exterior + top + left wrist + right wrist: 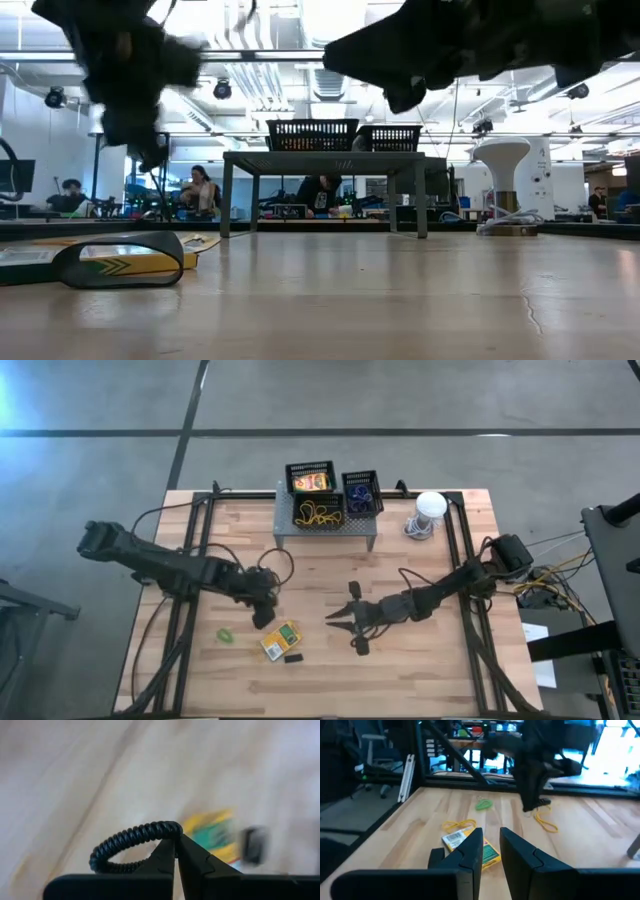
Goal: Pick & Place Office Desk Supplies
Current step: Put the black spring keychain into the right black bin
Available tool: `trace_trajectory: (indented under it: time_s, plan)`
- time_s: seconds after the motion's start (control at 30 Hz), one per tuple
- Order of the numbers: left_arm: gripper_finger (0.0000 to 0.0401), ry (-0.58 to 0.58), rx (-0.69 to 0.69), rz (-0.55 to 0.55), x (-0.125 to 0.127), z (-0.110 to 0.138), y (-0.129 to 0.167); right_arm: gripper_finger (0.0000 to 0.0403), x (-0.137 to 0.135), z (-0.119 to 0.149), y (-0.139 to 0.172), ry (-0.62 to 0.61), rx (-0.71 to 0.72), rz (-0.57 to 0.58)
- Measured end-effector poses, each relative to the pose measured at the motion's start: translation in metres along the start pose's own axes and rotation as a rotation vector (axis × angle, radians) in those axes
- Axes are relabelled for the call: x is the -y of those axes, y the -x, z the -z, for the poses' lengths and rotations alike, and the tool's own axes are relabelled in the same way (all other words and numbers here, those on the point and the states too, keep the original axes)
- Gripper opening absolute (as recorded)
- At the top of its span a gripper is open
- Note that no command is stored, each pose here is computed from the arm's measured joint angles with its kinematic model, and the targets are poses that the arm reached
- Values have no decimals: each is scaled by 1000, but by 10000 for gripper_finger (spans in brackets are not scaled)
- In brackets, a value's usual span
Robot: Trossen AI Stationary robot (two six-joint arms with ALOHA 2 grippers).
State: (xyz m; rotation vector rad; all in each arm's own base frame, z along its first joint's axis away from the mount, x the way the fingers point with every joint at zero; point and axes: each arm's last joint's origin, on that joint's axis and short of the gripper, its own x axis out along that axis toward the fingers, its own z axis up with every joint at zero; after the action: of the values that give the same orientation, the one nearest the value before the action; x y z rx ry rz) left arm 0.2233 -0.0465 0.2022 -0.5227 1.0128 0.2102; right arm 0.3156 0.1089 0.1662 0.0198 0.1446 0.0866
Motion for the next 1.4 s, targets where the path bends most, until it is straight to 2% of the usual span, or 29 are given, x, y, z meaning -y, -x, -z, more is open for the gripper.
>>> trace_trajectory:
  time_s: [0.13, 0.23, 0.4, 0.53, 0.7, 0.87, 0.93, 1.03, 1.27, 1.4]
  plan:
    - [13, -245, 258, 200, 23, -12, -2, 68, 11, 6, -6, -136, -17, 35]
    - [12, -389, 436, 292, 33, -19, 2, 90, 21, 8, -9, -194, -14, 64]
    - [11, -531, 601, 341, 39, -25, 6, 144, 33, -1, -15, -239, 35, 90]
    - [11, -594, 673, 349, 41, -28, 9, 182, 36, -15, -22, -136, 82, 101]
    - [11, -688, 683, 412, 44, -27, 11, 202, 36, -34, -30, 28, 142, 129]
    - [11, -801, 668, 483, 46, -25, 11, 203, 38, -45, -34, 166, 144, 244]
    - [11, -841, 663, 500, 46, -24, 11, 203, 37, -49, -36, 221, 152, 224]
    - [11, -878, 671, 492, 45, -25, 11, 203, 34, -53, -41, 301, 130, 127]
    - [11, -864, 665, 433, 33, -34, 8, 203, 50, -63, -48, 319, -68, 131]
    - [11, -825, 644, 421, 28, -36, 7, 203, 52, -75, -48, 314, -174, 49]
